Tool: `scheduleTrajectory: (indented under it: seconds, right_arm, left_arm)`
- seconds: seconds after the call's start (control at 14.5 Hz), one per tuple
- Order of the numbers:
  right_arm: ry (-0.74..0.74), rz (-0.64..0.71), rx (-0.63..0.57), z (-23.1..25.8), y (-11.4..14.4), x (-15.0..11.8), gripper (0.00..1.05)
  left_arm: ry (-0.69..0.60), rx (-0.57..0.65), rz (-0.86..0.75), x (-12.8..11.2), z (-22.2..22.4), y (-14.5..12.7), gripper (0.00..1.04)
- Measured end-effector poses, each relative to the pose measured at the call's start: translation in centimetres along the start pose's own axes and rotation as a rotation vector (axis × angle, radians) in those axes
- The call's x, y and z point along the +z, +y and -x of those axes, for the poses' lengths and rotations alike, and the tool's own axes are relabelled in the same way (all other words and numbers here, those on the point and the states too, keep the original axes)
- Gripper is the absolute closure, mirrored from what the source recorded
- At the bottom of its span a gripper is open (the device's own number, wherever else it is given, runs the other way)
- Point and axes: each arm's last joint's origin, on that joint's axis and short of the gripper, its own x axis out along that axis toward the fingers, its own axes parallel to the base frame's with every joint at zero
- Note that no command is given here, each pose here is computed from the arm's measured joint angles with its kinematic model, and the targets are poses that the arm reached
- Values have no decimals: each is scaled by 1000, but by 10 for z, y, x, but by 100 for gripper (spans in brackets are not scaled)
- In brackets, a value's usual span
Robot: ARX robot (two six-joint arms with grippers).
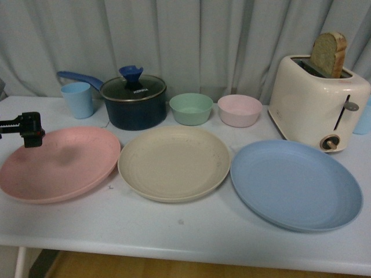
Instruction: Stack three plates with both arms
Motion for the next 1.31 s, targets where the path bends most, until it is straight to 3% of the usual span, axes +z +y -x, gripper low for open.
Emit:
scheduleTrajectory:
  seconds: [0.62,0.9,0.97,1.04,1.18,1.31]
  right_arm:
    - [0,0,0,0,0,0,6]
    - [0,0,0,0,0,0,6]
    - [0,0,0,0,0,0,6]
    - [0,0,0,0,0,0,6]
    - [0,0,0,0,0,0,6]
    - [0,0,0,0,0,0,6]
  left_arm:
    - [102,38,34,-38,-18,24,8]
    - [117,36,35,-40,-17,23,45]
    - [118,36,27,-40,-18,23,72]
    - [118,34,20,-40,-18,23,83]
    - [103,18,35,-35,-17,25,99]
    - [97,16,44,-28,-12,28,102]
